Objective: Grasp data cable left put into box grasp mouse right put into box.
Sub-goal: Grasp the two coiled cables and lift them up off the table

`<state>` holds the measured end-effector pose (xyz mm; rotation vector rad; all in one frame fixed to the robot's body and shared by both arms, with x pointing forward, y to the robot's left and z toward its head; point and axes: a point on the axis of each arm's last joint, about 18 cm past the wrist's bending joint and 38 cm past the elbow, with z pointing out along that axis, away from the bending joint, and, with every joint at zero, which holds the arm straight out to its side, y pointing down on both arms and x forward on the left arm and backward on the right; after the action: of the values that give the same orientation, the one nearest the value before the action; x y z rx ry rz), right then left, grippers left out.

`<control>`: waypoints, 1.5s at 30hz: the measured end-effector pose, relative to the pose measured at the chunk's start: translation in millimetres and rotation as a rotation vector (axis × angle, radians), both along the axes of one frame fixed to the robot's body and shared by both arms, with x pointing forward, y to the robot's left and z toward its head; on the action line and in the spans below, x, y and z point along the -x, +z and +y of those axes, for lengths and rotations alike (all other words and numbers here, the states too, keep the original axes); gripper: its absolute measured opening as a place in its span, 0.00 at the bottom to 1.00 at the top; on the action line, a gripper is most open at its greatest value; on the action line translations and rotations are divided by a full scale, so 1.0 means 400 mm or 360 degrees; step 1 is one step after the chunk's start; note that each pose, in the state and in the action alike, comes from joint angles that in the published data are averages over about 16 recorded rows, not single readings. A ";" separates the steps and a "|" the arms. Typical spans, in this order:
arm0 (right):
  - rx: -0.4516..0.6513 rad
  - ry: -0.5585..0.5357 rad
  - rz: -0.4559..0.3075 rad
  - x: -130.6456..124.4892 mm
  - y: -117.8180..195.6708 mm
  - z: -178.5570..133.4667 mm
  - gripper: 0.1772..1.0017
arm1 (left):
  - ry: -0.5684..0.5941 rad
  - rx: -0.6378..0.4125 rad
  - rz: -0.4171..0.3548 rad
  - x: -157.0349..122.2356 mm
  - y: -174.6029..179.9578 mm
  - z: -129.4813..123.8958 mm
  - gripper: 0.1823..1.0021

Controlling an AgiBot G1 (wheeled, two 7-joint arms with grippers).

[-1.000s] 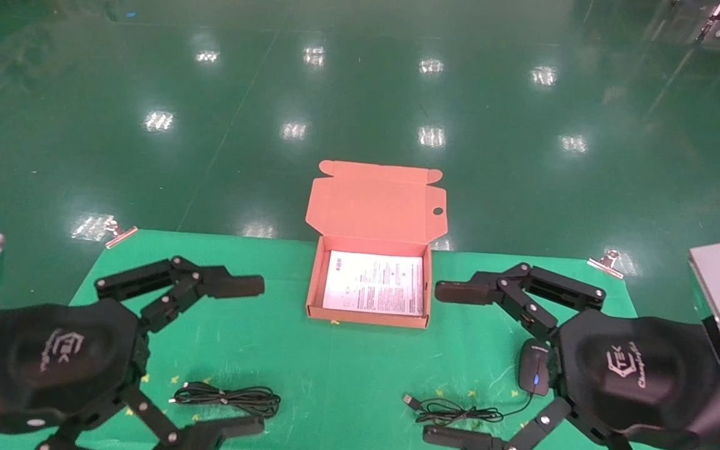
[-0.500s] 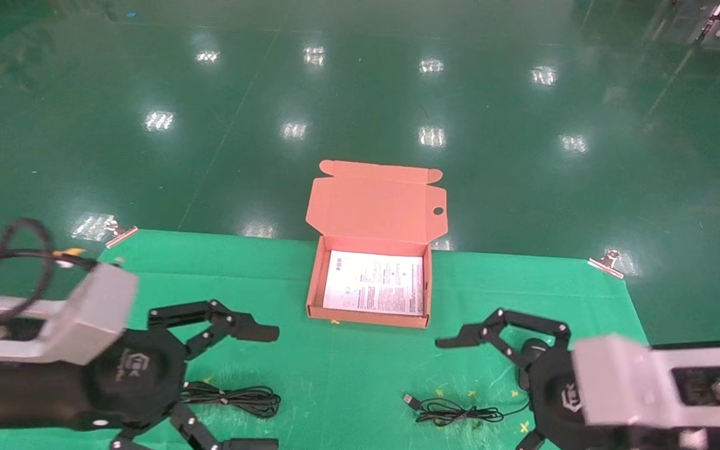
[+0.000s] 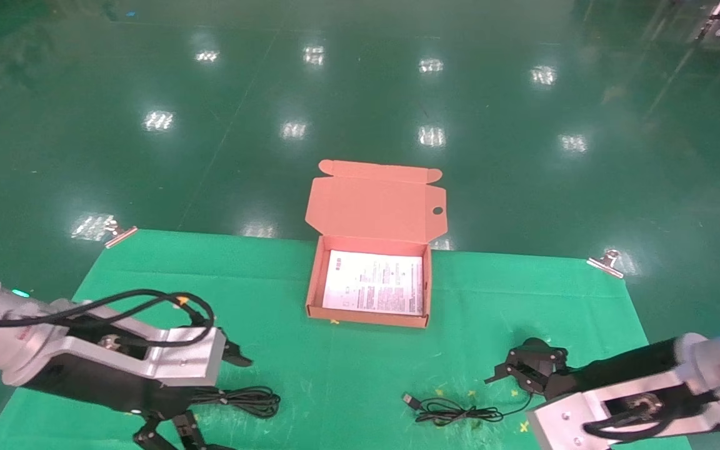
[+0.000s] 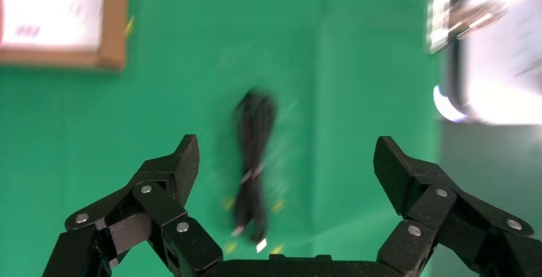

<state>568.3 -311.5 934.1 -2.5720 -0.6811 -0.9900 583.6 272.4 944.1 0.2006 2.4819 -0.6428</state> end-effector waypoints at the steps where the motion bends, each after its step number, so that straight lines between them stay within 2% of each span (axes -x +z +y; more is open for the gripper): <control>1: 0.0028 -0.0013 -0.0007 -0.007 -0.005 -0.001 1.00 | 0.0017 -0.0040 -0.0014 -0.008 -0.005 0.000 1.00; 7: 0.0125 -0.0094 -0.0045 -0.047 -0.036 -0.006 1.00 | 0.0102 -0.0192 -0.0084 -0.051 -0.038 -0.002 1.00; 11: 0.0128 -0.0146 -0.0055 -0.067 -0.062 -0.006 1.00 | 0.0146 -0.0218 -0.0096 -0.072 -0.063 -0.007 1.00; 24: 0.0084 -0.0265 -0.0067 -0.125 -0.160 0.009 1.00 | 0.0306 -0.0192 -0.0021 -0.144 -0.141 -0.005 1.00; 33: 0.0069 -0.0288 -0.0081 -0.174 -0.219 0.036 1.00 | 0.0408 -0.0176 0.0043 -0.208 -0.196 0.009 1.00; 45: 0.0087 -0.0308 -0.0122 -0.250 -0.283 0.055 1.00 | 0.0476 -0.0188 0.0061 -0.277 -0.250 0.025 1.00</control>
<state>668.4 -289.6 820.7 -2.6993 -0.4913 -1.1501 694.3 282.6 844.1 -0.1385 2.5186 -0.3786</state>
